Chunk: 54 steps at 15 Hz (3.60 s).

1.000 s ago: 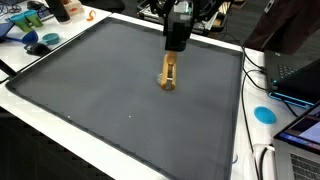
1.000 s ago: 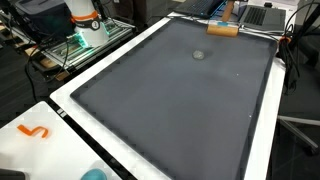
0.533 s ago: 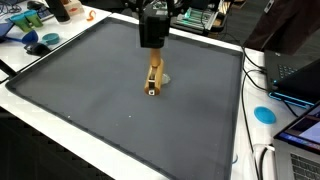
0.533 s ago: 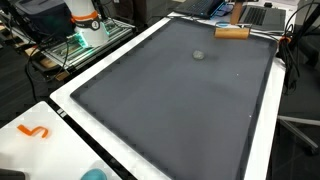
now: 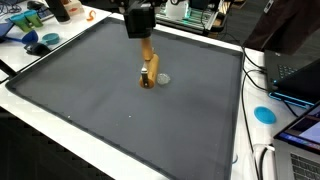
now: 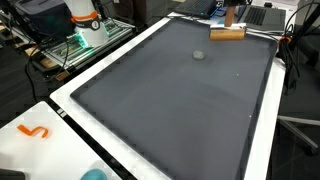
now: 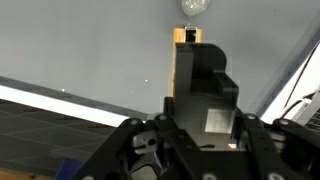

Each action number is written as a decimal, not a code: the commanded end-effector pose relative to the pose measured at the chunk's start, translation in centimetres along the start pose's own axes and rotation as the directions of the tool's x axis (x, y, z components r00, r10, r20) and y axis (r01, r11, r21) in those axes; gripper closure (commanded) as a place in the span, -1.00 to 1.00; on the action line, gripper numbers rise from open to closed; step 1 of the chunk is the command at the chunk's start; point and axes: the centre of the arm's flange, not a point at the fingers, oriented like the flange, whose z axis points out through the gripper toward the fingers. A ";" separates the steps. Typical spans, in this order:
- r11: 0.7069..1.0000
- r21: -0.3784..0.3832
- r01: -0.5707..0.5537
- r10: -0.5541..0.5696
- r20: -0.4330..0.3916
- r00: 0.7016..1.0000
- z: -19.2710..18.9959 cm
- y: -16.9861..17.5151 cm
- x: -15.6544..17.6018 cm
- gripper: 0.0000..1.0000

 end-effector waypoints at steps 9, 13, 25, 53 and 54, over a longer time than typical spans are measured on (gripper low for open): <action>0.995 0.093 0.031 -0.024 -0.073 0.997 -1.5 2.3 -10.4 0.51; 0.995 0.081 0.056 -0.048 -0.101 0.994 -1.3 1.6 -12.9 0.51; 0.983 -0.022 0.184 -0.186 -0.150 0.971 -1.3 -4.9 -16.5 0.51; 0.890 -0.257 0.377 -0.339 0.181 0.923 -4.2 -22.6 -9.1 0.51; 0.891 -0.255 0.375 -0.336 0.185 0.924 -4.4 -22.8 -9.0 0.51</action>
